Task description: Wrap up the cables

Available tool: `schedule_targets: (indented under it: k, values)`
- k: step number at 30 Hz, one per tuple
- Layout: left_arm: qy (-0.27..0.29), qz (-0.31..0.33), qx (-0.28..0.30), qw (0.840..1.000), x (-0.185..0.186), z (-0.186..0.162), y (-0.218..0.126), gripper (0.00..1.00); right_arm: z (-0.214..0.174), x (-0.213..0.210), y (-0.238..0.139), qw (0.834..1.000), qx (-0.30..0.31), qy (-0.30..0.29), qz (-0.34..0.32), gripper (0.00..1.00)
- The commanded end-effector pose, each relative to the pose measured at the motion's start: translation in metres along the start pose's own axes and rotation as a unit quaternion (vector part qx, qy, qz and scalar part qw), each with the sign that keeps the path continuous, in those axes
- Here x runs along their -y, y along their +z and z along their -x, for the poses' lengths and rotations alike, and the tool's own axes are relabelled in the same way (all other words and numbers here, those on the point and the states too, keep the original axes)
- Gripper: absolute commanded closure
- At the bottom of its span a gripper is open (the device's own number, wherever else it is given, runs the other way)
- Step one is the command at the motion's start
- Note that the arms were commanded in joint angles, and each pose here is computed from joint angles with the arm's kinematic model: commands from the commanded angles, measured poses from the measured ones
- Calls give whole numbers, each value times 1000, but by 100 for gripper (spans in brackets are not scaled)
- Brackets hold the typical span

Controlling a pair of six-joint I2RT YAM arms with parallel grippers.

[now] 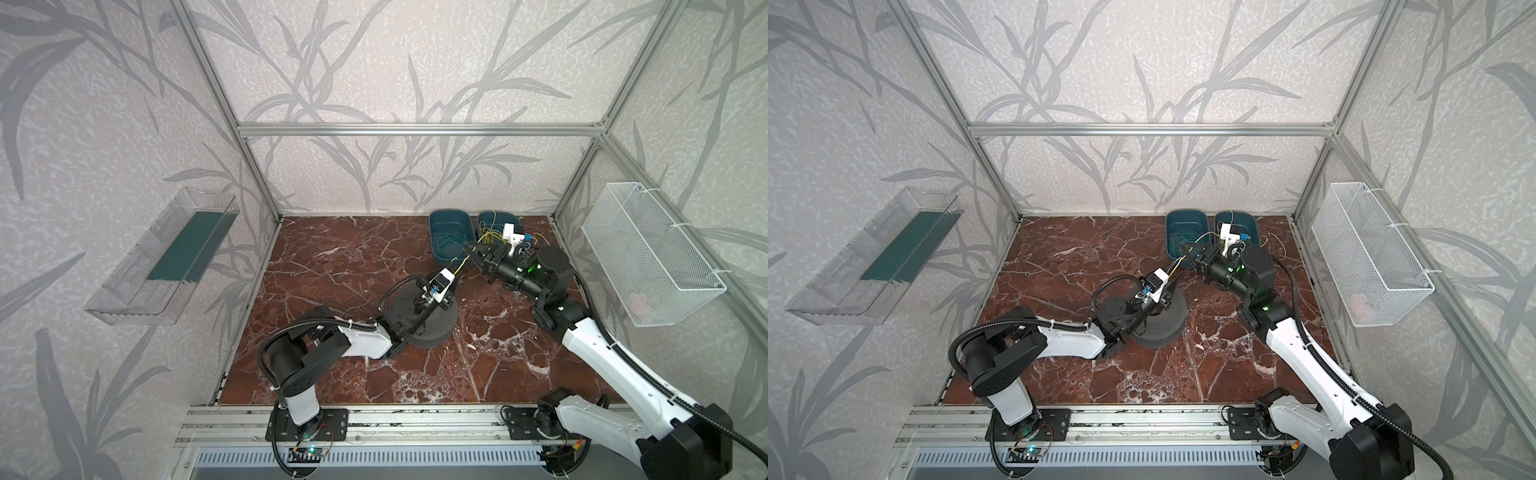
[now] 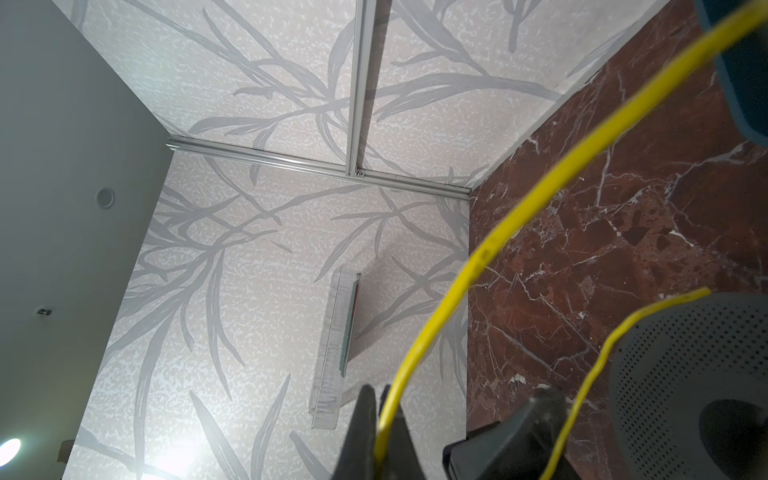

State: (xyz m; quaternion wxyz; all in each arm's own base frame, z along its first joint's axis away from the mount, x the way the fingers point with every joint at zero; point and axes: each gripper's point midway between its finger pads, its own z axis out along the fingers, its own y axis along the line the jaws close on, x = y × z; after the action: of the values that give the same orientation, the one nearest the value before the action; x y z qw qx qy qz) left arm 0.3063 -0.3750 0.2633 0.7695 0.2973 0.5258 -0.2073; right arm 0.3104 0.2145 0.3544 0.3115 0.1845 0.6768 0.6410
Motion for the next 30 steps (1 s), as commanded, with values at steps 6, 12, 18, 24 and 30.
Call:
schedule_targets:
  k: [6, 12, 18, 24, 30]
  values:
    - [7, -4, 29, 1000, 0, 15, -1, 93, 4, -21, -4, 999, 16, -13, 33, 100]
    - [10, -9, 21, 1000, -1, 14, -15, 100, 22, -24, -2, 999, 36, -34, 22, 100]
    - [-37, -2, 0, 999, -12, 13, -54, 100, 68, -20, 18, 995, 59, -84, -6, 100]
    - [-79, -72, -172, 979, 4, -5, -73, 100, 85, -17, 53, 994, 42, -101, 6, 100]
    - [-112, -177, -308, 928, 35, -13, -105, 100, 100, -18, 62, 990, 54, -126, -9, 100]
